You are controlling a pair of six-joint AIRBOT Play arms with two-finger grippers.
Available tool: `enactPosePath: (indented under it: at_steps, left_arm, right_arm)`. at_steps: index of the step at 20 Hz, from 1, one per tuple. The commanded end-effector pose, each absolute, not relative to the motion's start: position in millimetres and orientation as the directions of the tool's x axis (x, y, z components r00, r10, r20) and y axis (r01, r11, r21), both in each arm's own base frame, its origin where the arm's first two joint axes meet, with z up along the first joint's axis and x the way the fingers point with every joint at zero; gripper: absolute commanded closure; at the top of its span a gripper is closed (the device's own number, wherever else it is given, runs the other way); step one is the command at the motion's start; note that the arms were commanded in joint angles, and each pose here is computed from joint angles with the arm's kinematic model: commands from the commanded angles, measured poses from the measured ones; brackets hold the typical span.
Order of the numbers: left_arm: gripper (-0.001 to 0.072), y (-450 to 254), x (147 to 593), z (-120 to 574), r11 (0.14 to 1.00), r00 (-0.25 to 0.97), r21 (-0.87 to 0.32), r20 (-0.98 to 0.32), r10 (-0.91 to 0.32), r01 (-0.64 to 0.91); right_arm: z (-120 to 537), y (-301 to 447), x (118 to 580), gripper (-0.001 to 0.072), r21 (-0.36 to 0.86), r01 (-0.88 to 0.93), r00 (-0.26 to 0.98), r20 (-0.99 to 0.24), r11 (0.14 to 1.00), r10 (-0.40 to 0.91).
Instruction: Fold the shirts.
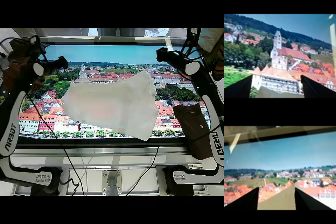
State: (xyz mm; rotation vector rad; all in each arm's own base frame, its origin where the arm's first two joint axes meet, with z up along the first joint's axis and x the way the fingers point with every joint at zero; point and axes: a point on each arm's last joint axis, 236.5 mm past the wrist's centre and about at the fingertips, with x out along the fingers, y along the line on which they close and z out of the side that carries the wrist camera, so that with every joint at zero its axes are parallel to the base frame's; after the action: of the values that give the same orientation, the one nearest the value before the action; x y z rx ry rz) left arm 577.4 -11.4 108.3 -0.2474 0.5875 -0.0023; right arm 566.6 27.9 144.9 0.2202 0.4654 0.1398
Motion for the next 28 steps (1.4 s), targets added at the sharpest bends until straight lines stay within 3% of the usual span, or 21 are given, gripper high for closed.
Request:
enactPosePath:
  at_steps: [1, 3, 6, 9, 15, 22, 26, 28]
  left_arm:
    - [0.0023, 58.5, 540.7, 128.6, 0.988, 0.774, -0.044, -0.628, 0.087, -0.147]
    - [0.0024, 93.9, 510.3, 139.3, 0.981, 0.729, 0.027, -0.665, 0.16, -0.192]
    - [0.0023, 117.6, 475.7, 153.4, 0.974, 0.693, 0.059, -0.693, 0.199, -0.221]
    - [0.0023, 112.1, 456.3, 161.2, 0.981, 0.67, 0.098, -0.719, 0.187, -0.168]
    - [0.0023, 98.5, 444.0, 150.6, 0.99, 0.625, 0.062, -0.77, 0.13, -0.13]
    - [0.0023, 41.5, 418.3, 83.1, 0.992, 0.491, -0.121, -0.864, -0.117, 0.024]
    - [0.0029, 29.4, 390.4, 7.3, 0.972, 0.4, -0.23, -0.896, -0.192, -0.05]
    - [0.0154, 26.9, 392.1, -6.5, 0.921, 0.454, -0.368, -0.847, -0.276, -0.126]
  right_arm:
    - [80.0, -31.1, 500.7, 0.0267, 0.171, 0.038, 0.658, -0.745, 0.985, 0.104]
    - [55.7, -45.6, 452.9, 0.0266, 0.152, 0.049, 0.531, -0.841, 0.987, 0.103]
    - [9.7, -23.7, 390.7, 0.0263, 0.228, 0.057, 0.413, -0.892, 0.972, 0.185]
    - [-30.3, 8.6, 338.6, 0.0262, 0.34, 0.105, 0.335, -0.897, 0.935, 0.288]
    - [-71.6, 40.3, 262.7, 0.0261, 0.415, 0.18, 0.199, -0.903, 0.892, 0.38]
    - [-93.3, 76.8, 239.8, 0.0262, 0.548, 0.262, 0.195, -0.836, 0.795, 0.512]
    - [-95.0, 73.0, 244.2, 0.0262, 0.539, 0.263, 0.215, -0.841, 0.8, 0.496]
    - [-95.1, 72.9, 244.4, 0.0262, 0.539, 0.264, 0.216, -0.841, 0.8, 0.495]
